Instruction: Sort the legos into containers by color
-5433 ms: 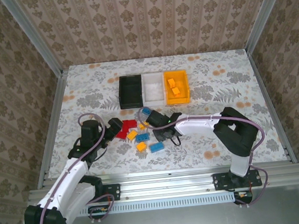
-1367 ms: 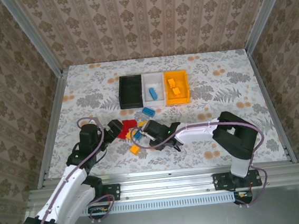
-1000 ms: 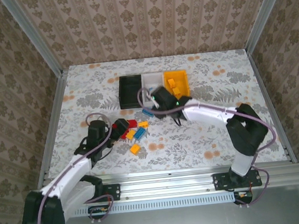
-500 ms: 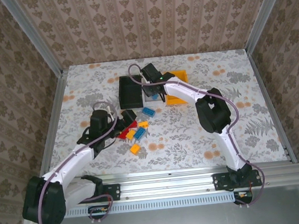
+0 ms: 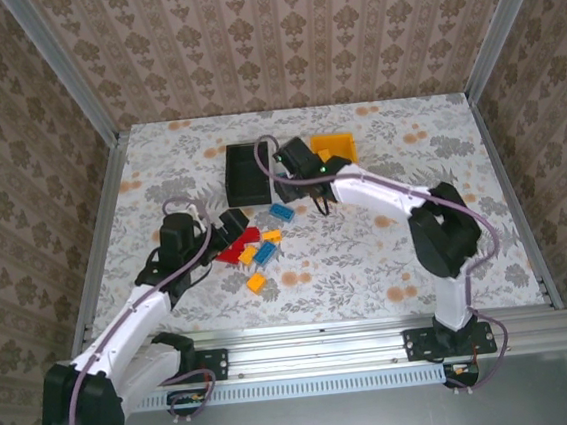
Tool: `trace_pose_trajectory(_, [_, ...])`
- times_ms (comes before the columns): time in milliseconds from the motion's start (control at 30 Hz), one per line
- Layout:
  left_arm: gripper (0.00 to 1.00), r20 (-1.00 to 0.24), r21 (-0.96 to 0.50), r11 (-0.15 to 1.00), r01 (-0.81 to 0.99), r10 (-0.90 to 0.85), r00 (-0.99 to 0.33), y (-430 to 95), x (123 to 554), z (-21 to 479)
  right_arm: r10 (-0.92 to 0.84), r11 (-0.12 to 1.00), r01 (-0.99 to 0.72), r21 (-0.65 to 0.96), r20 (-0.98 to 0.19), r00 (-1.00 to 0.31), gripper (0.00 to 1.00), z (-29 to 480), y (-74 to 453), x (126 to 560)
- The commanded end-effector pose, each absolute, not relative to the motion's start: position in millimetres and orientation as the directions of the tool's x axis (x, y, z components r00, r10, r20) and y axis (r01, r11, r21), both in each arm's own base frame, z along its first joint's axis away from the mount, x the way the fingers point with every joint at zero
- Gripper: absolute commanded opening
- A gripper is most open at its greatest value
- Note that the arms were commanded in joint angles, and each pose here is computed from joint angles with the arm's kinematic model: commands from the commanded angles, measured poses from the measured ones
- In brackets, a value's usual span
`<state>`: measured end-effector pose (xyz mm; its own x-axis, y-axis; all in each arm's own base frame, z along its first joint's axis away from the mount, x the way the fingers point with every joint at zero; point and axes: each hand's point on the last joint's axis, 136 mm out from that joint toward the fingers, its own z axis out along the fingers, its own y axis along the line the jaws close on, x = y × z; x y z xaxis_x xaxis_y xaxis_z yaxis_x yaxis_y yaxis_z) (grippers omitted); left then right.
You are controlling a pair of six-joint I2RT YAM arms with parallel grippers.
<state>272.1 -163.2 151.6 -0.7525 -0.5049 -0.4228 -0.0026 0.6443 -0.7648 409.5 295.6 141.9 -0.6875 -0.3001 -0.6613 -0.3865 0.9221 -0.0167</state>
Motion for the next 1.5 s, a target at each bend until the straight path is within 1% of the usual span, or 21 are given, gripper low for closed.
trace_pose_trajectory(0, [1.0, -0.404, -0.721, 0.681, -0.126, -0.562, -0.722, -134, 268, 124, -0.149, 0.959, -0.268, 0.086, -0.653, -0.743, 0.63, 118, 313, 371])
trace_pose_trajectory(100, [1.0, -0.381, -0.729, 0.66, -0.183, -0.612, -0.693, -119, 266, 116, -0.048, 0.967, -0.197, 0.162, -0.643, -0.765, 0.69, 97, 334, 348])
trace_pose_trajectory(167, [1.0, -0.375, -0.732, 0.652, -0.195, -0.626, -0.684, -115, 264, 115, -0.003, 0.968, -0.163, 0.193, -0.636, -0.772, 0.74, 84, 350, 341])
trace_pose_trajectory(233, [1.0, -0.375, -0.734, 0.65, -0.196, -0.629, -0.681, -113, 261, 115, 0.024, 0.968, -0.135, 0.212, -0.612, -0.791, 0.75, 70, 364, 337])
trace_pose_trajectory(333, [1.0, -0.376, -0.736, 0.649, -0.193, -0.628, -0.681, -112, 255, 117, 0.061, 0.972, -0.09, 0.218, -0.599, -0.799, 0.76, 51, 371, 336])
trace_pose_trajectory(567, [1.0, -0.387, -0.752, 0.635, -0.18, -0.645, -0.659, -108, 248, 118, 0.025, 0.992, -0.05, 0.112, -0.579, -0.815, 0.76, 20, 358, 328])
trace_pose_trajectory(633, [1.0, -0.385, -0.758, 0.627, -0.18, -0.653, -0.652, -108, 248, 118, 0.021, 0.994, -0.044, 0.098, -0.577, -0.816, 0.74, 21, 351, 323])
trace_pose_trajectory(733, [1.0, -0.382, -0.765, 0.622, -0.168, -0.648, -0.659, -110, 249, 122, -0.004, 0.996, -0.059, 0.072, -0.605, -0.796, 0.74, 30, 333, 314])
trace_pose_trajectory(933, [1.0, -0.387, -0.784, 0.609, -0.123, -0.633, -0.67, -119, 253, 132, -0.17, 0.982, -0.184, -0.048, -0.654, -0.738, 0.75, 87, 306, 305])
trace_pose_trajectory(967, [1.0, -0.387, -0.788, 0.605, -0.109, -0.625, -0.678, -122, 253, 134, -0.19, 0.977, -0.205, -0.054, -0.649, -0.736, 0.76, 94, 300, 300])
trace_pose_trajectory(1033, [1.0, -0.388, -0.79, 0.607, -0.085, -0.603, -0.697, -129, 253, 137, -0.213, 0.974, -0.219, -0.064, -0.601, -0.771, 0.78, 97, 282, 283])
trace_pose_trajectory(1133, [1.0, -0.399, -0.779, 0.626, -0.045, -0.549, -0.734, -145, 248, 134, -0.245, 0.969, -0.219, -0.111, -0.508, -0.826, 0.78, 89, 246, 248])
trace_pose_trajectory(1200, [1.0, -0.409, -0.769, 0.639, -0.014, -0.509, -0.758, -156, 245, 131, -0.271, 0.963, -0.24, -0.126, -0.428, -0.862, 0.79, 83, 224, 220])
trace_pose_trajectory(1267, [1.0, -0.407, -0.763, 0.646, 0.005, -0.476, -0.78, -165, 241, 128, -0.277, 0.961, -0.25, -0.121, -0.374, -0.885, 0.79, 81, 211, 196])
trace_pose_trajectory(1467, [1.0, -0.42, -0.761, 0.644, 0.084, -0.39, -0.819, -186, 234, 136, -0.268, 0.963, -0.263, -0.061, -0.325, -0.907, 0.82, 75, 198, 142])
